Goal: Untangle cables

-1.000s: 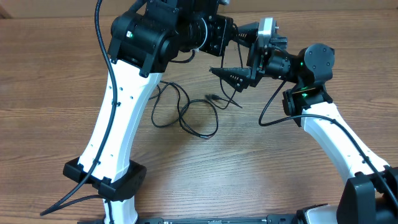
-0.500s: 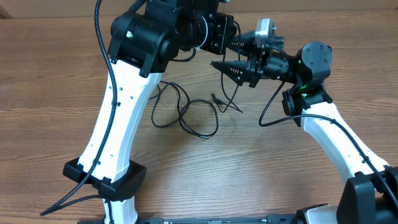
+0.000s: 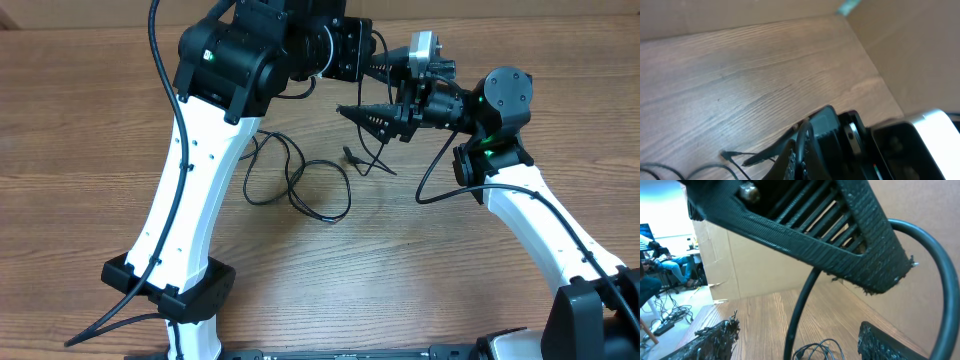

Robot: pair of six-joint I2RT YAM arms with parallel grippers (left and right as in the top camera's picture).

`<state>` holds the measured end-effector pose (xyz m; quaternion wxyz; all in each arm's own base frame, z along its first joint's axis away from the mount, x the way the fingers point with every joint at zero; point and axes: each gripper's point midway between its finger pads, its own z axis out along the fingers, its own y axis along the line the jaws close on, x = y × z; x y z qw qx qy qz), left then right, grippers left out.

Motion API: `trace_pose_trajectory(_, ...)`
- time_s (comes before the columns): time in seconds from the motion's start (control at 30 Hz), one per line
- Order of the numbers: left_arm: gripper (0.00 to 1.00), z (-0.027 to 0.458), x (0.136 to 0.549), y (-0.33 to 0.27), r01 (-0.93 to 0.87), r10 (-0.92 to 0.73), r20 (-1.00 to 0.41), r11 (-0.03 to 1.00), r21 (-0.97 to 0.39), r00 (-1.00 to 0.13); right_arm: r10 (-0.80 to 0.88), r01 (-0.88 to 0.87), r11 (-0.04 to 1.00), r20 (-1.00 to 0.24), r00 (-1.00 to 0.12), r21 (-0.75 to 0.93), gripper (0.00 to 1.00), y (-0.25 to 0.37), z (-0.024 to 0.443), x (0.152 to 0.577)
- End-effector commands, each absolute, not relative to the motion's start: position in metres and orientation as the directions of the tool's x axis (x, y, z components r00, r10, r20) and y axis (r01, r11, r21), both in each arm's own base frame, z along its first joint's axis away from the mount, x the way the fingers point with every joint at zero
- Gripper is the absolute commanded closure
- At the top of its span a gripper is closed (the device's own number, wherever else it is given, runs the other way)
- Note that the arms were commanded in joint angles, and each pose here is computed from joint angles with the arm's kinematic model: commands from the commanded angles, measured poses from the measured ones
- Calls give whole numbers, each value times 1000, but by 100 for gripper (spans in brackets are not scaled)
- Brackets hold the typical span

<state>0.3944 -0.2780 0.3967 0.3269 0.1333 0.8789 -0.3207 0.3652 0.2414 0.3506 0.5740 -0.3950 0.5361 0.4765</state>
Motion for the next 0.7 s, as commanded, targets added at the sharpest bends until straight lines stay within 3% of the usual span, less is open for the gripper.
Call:
trace_pose_trajectory(0.0,96,390,404,-273,312,-87,-607,795,-520,-790,134,-972,235,-991,10,21,22,243,365,363)
trace_pose_trajectory(0.67,96,385,404,-268,190,-188,-538,799,-570,-821,111,-950,312,-994,12,23,20,240,355,378)
